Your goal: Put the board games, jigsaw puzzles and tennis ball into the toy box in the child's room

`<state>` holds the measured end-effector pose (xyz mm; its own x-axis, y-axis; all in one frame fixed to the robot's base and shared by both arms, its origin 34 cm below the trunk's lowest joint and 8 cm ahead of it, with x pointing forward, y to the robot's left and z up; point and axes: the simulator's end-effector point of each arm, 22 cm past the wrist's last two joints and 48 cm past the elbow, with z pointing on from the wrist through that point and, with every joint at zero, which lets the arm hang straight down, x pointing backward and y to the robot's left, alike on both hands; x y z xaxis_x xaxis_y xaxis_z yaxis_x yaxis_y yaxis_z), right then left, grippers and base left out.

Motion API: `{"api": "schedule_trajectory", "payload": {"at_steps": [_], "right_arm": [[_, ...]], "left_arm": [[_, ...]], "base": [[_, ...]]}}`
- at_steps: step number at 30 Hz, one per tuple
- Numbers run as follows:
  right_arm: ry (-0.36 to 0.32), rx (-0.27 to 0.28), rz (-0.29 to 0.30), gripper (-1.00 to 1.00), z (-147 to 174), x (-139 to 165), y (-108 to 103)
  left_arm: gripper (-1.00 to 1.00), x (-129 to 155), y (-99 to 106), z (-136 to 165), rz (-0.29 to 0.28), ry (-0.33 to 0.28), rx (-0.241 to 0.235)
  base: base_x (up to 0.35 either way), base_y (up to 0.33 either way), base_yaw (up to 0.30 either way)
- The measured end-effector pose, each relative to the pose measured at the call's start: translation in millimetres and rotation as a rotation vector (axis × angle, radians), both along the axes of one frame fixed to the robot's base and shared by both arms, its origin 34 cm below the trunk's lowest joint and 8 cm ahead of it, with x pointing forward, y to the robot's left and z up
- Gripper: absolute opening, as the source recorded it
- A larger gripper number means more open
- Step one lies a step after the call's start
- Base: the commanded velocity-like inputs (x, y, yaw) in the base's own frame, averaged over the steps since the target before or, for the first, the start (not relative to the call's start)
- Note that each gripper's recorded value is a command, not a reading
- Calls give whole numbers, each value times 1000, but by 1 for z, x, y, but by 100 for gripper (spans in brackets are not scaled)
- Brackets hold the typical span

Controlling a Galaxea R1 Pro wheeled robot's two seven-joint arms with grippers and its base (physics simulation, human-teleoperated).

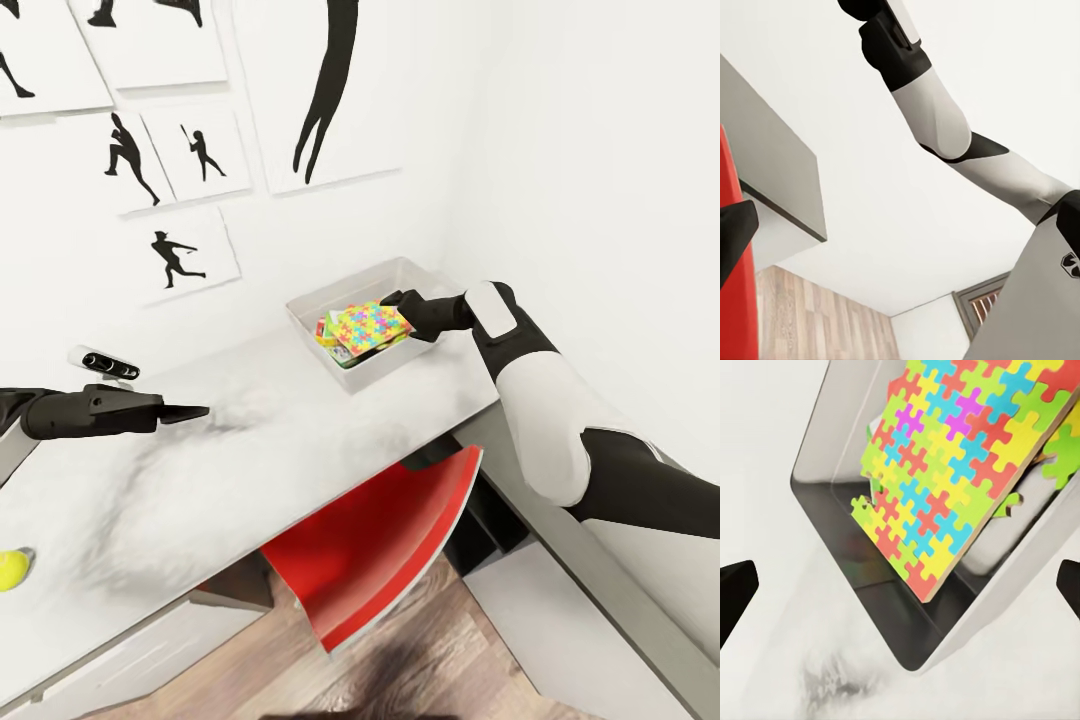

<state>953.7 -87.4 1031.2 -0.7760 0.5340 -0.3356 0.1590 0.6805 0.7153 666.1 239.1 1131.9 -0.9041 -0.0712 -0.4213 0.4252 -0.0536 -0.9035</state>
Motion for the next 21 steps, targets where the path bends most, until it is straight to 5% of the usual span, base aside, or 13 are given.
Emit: {"api": "schedule_trajectory", "payload": {"at_steps": [21], "right_arm": [[-49, -4, -27, 100, 28, 3, -5]], "left_arm": [[100, -5, -1, 19, -2, -34, 0]], "base": [[0, 0, 0]]}}
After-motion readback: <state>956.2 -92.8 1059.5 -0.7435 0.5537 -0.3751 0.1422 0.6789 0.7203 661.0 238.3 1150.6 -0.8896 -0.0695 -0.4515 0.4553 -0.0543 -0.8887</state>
